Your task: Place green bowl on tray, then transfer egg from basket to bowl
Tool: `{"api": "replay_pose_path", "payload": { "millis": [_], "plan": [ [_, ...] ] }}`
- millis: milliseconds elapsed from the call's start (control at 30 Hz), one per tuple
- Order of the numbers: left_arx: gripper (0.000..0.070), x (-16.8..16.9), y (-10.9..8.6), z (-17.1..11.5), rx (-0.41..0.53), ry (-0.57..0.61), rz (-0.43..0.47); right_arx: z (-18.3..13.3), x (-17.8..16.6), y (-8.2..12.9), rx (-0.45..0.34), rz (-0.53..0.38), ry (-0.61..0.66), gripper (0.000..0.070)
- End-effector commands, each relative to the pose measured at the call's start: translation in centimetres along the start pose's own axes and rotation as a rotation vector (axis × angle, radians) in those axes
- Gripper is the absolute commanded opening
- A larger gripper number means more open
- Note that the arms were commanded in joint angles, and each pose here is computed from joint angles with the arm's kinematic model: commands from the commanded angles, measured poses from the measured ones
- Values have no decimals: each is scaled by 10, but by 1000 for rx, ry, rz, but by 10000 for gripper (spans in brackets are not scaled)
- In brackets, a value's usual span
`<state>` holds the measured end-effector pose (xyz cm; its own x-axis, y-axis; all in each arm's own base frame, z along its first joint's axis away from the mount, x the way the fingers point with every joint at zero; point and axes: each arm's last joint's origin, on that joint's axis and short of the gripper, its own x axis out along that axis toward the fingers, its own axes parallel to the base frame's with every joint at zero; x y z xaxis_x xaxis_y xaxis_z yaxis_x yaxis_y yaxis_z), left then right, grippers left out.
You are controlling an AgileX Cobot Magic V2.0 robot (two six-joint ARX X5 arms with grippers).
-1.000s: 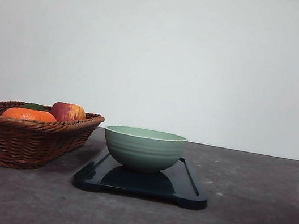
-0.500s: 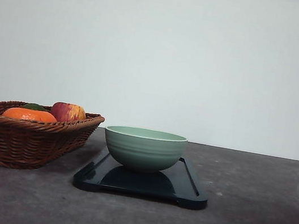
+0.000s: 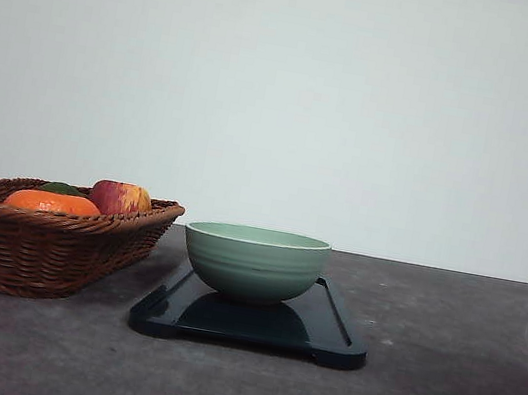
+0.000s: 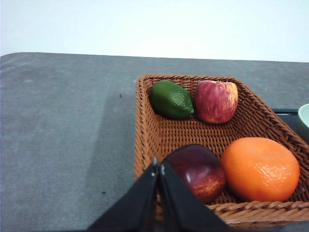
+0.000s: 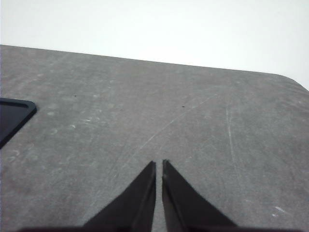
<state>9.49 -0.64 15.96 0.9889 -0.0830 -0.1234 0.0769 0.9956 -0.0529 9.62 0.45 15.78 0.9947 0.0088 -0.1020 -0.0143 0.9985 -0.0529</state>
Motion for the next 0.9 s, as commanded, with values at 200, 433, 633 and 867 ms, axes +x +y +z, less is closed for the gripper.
{"api": "replay_pose_path", "payload": {
  "millis": [200,433,633,867],
  "plan": [
    [0,2,1,-5,8,5,6,0,0,0,11,-2,-6,15],
    [0,2,1,-5,8,5,6,0,0,0,11,-2,-6,15],
    [0,2,1,-5,8,5,6,0,0,0,11,-2,-6,15],
    [0,2,1,-5,8,5,6,0,0,0,11,-2,-6,15]
  ]
}}
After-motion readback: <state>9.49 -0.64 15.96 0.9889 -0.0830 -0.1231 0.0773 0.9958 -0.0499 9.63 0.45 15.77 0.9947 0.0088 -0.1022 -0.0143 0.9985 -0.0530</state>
